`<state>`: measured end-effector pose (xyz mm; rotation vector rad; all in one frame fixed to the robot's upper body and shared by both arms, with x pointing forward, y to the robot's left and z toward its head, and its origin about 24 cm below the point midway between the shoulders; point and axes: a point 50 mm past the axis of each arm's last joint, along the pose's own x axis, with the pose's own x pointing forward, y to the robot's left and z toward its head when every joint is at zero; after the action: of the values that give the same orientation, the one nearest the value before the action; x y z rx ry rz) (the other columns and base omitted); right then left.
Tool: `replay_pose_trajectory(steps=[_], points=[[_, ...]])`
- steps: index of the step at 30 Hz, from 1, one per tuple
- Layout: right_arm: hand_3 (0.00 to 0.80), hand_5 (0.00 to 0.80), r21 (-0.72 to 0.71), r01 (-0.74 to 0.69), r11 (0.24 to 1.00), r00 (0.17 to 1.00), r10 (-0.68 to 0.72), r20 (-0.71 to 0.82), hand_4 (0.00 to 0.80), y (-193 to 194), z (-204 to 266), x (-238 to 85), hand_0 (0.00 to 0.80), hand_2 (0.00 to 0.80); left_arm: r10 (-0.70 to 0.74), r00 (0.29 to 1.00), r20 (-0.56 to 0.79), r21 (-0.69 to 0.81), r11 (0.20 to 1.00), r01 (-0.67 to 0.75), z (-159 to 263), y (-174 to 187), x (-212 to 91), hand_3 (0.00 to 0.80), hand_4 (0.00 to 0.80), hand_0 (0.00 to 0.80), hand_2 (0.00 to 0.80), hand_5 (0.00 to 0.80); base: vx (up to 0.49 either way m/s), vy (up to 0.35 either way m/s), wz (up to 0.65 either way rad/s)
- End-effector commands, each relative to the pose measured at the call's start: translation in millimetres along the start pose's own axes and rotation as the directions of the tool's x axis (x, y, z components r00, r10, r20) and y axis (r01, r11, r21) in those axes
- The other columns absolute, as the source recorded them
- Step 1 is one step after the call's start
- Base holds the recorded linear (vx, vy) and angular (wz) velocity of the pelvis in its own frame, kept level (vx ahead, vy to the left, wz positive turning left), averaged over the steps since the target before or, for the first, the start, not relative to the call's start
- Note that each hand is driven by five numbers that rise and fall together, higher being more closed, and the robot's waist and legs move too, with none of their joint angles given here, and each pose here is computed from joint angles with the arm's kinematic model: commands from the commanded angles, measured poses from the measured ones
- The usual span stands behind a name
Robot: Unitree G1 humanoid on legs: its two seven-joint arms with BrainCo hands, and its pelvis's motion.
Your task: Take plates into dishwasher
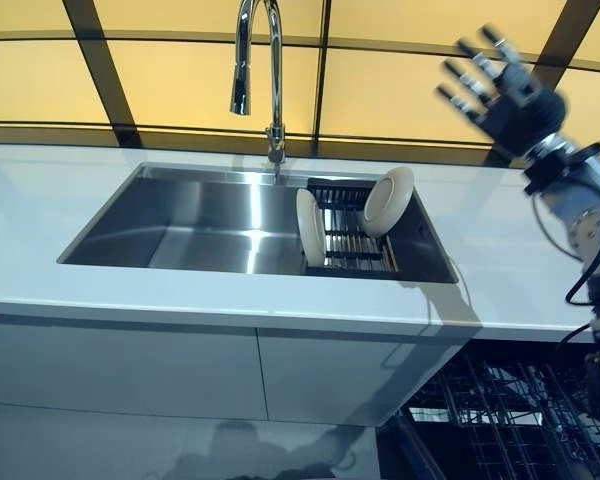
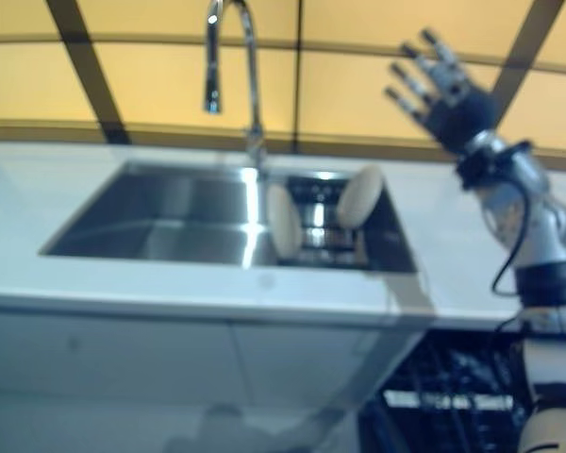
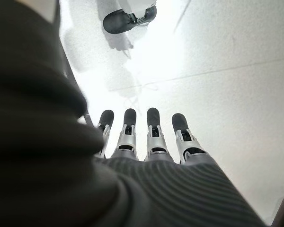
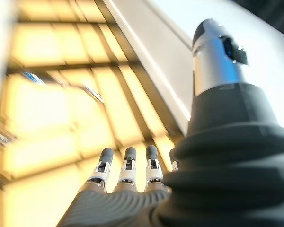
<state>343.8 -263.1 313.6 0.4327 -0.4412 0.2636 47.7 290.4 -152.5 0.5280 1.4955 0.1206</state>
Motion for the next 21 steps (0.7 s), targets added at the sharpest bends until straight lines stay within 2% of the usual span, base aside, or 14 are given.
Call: replay_pose_trajectory(steps=[1, 4, 7, 10, 14, 18, 21], points=[[0.000, 0.000, -0.121, 0.273, 0.954, 0.943, -0.240, 0.230, 0.000, -3, 65, 16, 0.000, 0.000, 0.083, 0.996, -0.013, 0.048, 0.995, -0.082, 18, 33, -1, 0.000, 0.000, 0.000, 0.000, 0.000, 0.000, 0.000, 0.00], [0.000, 0.000, -0.208, 0.405, 0.890, 0.905, -0.358, 0.229, 0.000, -5, 76, 29, 0.000, 0.000, 0.087, 0.996, -0.006, 0.003, 0.996, -0.087, 24, 36, -1, 0.000, 0.000, 0.000, 0.000, 0.000, 0.000, 0.000, 0.00], [0.000, 0.000, -0.278, 0.452, 0.848, 0.890, -0.409, 0.200, 0.000, -1, 76, 34, 0.000, 0.000, 0.076, 0.997, 0.022, 0.004, 0.997, -0.076, 42, 36, -4, 0.000, 0.000, 0.000, 0.000, 0.000, 0.050, 0.121, -0.04], [0.000, 0.000, -0.353, 0.436, 0.828, 0.900, -0.404, 0.164, 0.000, 6, 73, 40, 0.000, 0.000, 0.069, 0.997, 0.036, 0.052, 0.996, -0.070, 48, 39, -5, 0.000, 0.000, 0.000, 0.000, 0.000, 0.093, 0.157, 0.04], [0.000, 0.000, -0.428, 0.401, 0.810, 0.912, -0.395, 0.108, 0.000, -1, 64, 42, 0.000, 0.000, 0.089, 0.996, 0.000, 0.012, 0.996, -0.089, 38, 43, -4, 0.000, 0.000, 0.000, 0.000, 0.000, 0.119, 0.096, -0.29], [0.000, 0.000, -0.386, 0.402, 0.831, 0.910, -0.410, 0.065, 0.000, 1, 57, 44, 0.000, 0.000, 0.081, 0.997, 0.009, 0.006, 0.997, -0.081, 41, 48, -5, 0.000, 0.000, 0.000, 0.000, 0.000, 0.075, 0.063, -0.10], [0.000, 0.000, -0.428, 0.470, 0.772, 0.874, -0.475, 0.103, 0.000, -9, 60, 39, 0.000, 0.000, 0.084, 0.996, 0.031, 0.063, 0.994, -0.086, 49, 53, -6, 0.000, 0.000, 0.000, 0.000, 0.000, 0.095, 0.059, 0.13]])
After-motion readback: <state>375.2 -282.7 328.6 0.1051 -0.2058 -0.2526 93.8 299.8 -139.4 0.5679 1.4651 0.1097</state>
